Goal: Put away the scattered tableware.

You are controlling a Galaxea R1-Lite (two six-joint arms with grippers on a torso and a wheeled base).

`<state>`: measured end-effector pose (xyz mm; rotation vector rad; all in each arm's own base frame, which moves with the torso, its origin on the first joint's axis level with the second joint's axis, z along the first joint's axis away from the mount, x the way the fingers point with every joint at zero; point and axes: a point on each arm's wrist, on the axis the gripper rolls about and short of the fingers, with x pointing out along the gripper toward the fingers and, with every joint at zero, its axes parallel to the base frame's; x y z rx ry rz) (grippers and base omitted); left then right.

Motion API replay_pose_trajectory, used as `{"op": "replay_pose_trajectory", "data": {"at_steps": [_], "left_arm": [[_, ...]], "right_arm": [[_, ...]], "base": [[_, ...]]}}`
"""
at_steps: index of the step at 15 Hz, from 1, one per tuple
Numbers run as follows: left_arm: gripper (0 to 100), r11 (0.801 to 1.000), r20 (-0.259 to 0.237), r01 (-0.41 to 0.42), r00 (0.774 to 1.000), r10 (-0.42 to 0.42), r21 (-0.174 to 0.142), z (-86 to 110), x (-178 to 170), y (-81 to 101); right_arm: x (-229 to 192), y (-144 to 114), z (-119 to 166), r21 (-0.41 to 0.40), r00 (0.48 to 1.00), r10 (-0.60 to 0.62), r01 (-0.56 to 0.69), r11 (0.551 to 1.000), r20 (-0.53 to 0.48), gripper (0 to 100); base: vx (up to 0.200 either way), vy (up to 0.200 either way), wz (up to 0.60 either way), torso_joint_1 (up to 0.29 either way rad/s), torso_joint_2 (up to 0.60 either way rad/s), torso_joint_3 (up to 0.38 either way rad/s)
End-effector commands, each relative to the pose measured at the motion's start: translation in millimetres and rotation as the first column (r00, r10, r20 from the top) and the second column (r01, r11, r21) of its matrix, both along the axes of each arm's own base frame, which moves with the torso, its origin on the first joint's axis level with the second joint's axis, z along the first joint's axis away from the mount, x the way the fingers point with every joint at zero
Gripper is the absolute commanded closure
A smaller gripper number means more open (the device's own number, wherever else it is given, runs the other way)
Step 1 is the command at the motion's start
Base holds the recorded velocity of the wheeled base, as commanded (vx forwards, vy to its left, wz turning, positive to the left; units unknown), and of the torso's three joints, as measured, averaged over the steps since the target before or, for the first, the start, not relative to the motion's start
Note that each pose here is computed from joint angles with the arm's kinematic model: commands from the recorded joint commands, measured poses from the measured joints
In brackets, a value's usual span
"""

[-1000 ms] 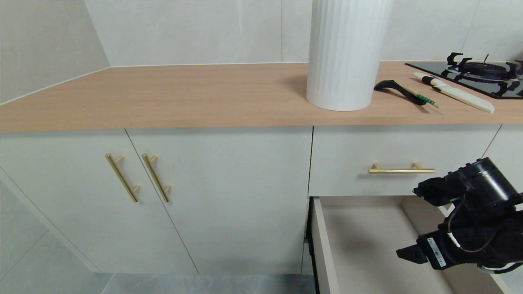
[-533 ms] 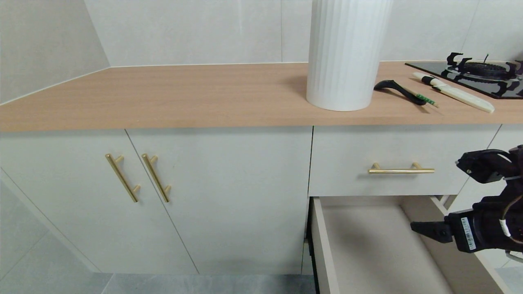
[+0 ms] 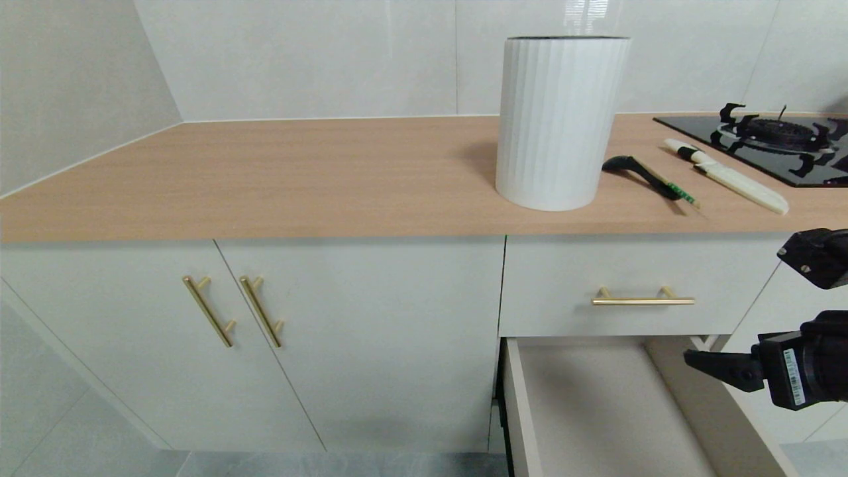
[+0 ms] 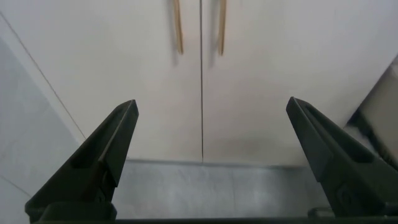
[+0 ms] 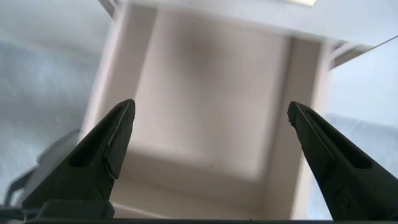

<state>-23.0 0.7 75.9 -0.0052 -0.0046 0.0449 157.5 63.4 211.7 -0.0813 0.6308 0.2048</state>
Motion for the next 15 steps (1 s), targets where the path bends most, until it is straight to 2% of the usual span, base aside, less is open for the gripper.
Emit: {"op": "replay_pose_trajectory", "data": {"at_steps": [1, 5, 7, 8, 11, 13, 15], "left_arm": [[0, 1.0, -0.001, -0.001, 1.0, 0.001, 0.0, -0.1, 0.1, 0.0], [0, 1.0, -0.001, -0.001, 1.0, 0.001, 0.0, -0.1, 0.1, 0.0], [0, 1.0, -0.001, -0.001, 1.0, 0.001, -0.001, -0.1, 0.1, 0.0], [0, 1.0, -0.001, -0.001, 1.0, 0.001, -0.001, -0.1, 0.1, 0.0], [0, 1.0, -0.001, -0.001, 1.0, 0.001, -0.001, -0.1, 0.1, 0.0], [0, 1.0, -0.001, -0.001, 1.0, 0.001, -0.001, -0.1, 0.1, 0.0], [0, 1.0, -0.001, -0.001, 1.0, 0.001, -0.001, -0.1, 0.1, 0.0]], "right_arm": [[-0.6, -0.5, 0.8, 0.002, 1.0, -0.001, 0.001, 1.0, 0.004, 0], [-0.4, -0.2, 0.5, 0.001, 1.0, 0.0, 0.0, 1.0, 0.003, 0], [-2.5, -1.3, 6.4, -0.003, 0.999, 0.01, -0.01, 1.0, 0.034, 0], [2.7, -1.2, 19.4, 0.007, 0.997, 0.001, -0.002, 1.0, 0.074, 0], [50.7, -5.3, 68.9, 0.041, 0.985, -0.11, 0.105, 0.994, 0.132, 0], [89.3, 2.0, 77.6, 0.063, 0.982, -0.144, 0.137, 0.989, 0.123, 0], [106.2, 5.3, 71.8, 0.045, 0.98, -0.165, 0.161, 0.986, 0.108, 0]], "base": [[0.0, 0.0, 0.0, 0.119, -0.51, -0.286], [0.0, 0.0, 0.0, 0.163, -0.48, -0.304], [0.0, 0.0, 0.0, 0.122, -0.34, -0.212], [0.0, 0.0, 0.0, 0.066, -0.14, -0.085], [0.0, 0.0, 0.0, 0.011, -0.03, -0.019], [0.0, 0.0, 0.0, 0.0, 0.0, 0.0], [0.0, 0.0, 0.0, 0.0, 0.0, 0.0]]}}
